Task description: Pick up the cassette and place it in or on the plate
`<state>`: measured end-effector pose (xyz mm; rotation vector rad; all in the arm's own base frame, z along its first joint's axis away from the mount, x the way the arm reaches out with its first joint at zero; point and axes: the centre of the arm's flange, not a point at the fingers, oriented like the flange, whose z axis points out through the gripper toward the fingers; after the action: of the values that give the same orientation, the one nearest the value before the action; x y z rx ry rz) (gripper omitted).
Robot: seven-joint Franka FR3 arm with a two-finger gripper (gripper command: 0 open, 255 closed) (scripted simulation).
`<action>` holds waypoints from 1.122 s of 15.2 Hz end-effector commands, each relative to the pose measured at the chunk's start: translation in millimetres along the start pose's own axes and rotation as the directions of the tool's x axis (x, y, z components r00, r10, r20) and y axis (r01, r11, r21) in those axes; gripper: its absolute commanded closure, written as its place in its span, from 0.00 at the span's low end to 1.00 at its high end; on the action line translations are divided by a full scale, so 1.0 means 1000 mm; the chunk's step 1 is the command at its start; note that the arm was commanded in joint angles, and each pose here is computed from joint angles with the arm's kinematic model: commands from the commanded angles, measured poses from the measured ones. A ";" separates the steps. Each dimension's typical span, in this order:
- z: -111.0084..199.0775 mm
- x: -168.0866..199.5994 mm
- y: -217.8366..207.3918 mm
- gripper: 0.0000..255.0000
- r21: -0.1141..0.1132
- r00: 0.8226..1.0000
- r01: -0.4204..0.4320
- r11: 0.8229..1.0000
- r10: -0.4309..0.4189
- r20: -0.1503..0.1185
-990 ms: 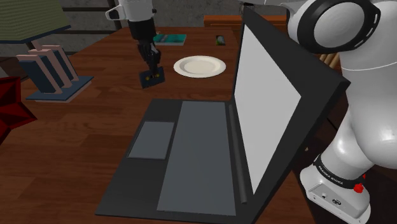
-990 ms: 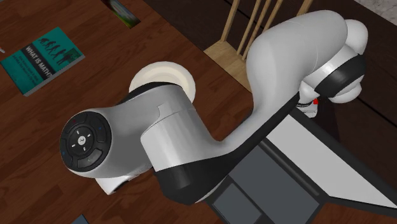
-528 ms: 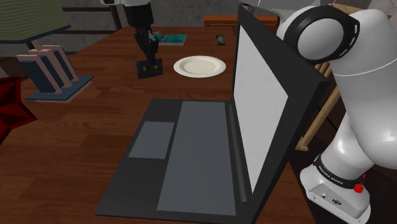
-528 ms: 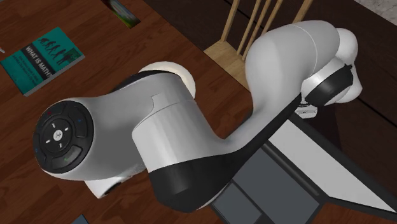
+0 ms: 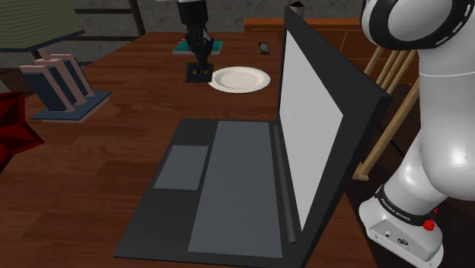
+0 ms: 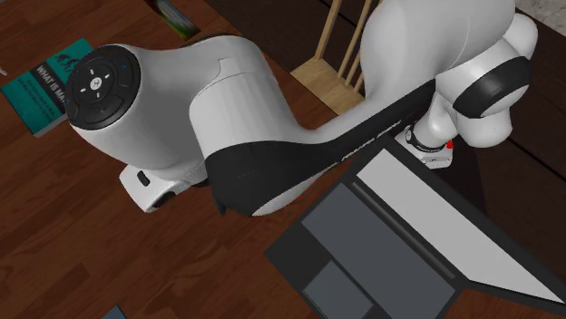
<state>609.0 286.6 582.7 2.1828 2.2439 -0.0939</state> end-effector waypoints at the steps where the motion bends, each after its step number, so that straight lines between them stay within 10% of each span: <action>1: 0.001 -0.024 0.002 1.00 0.000 1.000 0.001 1.000 -0.001 0.000; 12: 0.007 -0.170 0.017 1.00 0.000 1.000 0.001 1.000 -0.001 0.000; 17: 0.034 -0.168 0.018 1.00 0.000 1.000 0.001 1.000 -0.001 0.000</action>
<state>630.7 117.2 561.4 2.1821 2.2450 -0.0948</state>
